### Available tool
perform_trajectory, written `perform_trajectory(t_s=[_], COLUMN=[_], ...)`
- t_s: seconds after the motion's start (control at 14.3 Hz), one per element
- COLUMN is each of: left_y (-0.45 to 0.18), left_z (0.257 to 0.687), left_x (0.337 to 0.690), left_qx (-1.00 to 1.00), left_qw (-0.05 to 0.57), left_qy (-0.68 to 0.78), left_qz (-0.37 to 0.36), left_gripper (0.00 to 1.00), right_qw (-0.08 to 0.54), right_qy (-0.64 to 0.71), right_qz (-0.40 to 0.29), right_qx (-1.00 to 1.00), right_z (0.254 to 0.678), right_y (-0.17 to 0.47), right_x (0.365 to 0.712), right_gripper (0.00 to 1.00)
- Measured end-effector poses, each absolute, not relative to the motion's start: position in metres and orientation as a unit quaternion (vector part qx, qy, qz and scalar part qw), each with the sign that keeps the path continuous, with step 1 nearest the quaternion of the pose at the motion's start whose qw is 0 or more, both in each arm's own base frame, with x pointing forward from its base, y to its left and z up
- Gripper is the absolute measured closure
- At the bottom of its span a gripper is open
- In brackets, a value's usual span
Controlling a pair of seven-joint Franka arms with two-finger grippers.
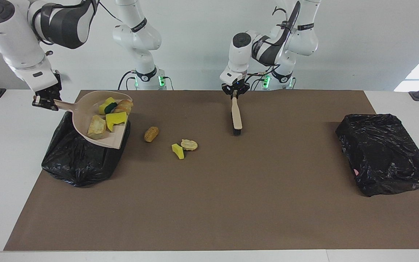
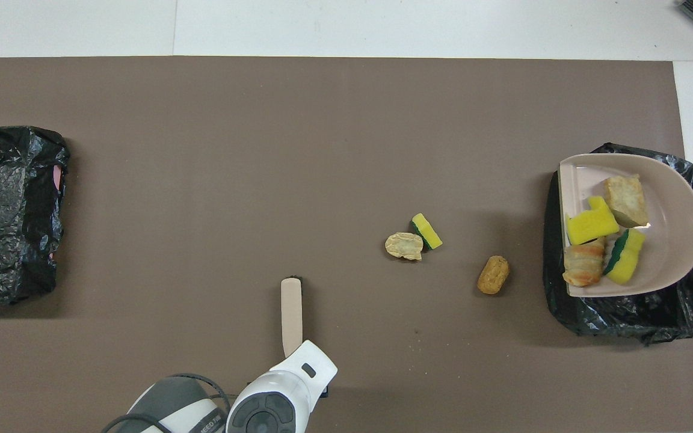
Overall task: Sweep and dump trash in bin
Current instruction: 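Tip the dustpan with the right gripper to dump pieces into the bin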
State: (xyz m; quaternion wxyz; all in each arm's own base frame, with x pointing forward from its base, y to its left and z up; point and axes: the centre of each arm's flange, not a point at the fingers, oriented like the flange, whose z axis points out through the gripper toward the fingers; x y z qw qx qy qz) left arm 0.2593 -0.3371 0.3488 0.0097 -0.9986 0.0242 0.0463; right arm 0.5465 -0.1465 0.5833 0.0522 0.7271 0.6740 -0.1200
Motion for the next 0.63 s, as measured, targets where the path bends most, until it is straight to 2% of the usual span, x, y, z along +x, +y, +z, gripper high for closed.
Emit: perform_trajectory(t_s=[0.28,0.35,0.42,0.63], left_y=[-0.337,-0.337,-0.337,-0.336], left_z=[0.344,0.343,0.341,0.350], left_x=[0.260,0.261,0.261,0.278], left_qx=[-0.998,-0.998,-0.998,-0.999], left_qw=[0.012,0.013,0.013,0.004], left_qy=[0.024,0.023,0.023,0.007], left_qz=[0.050,0.051,0.052,0.048], left_gripper=[0.74,0.69,0.60,0.24], right_qw=[0.096,0.114,0.132,0.175], right_qy=[0.664,0.662,0.661,0.661], right_qz=[-0.162,-0.168,-0.173,-0.203], right_qx=[0.723,0.721,0.718,0.701], right_z=[0.590,0.589,0.587,0.579], right_y=[-0.170,-0.178,-0.187,-0.200], right_x=[0.540,0.537,0.533,0.517], right_gripper=[0.69,0.69,0.69,0.69])
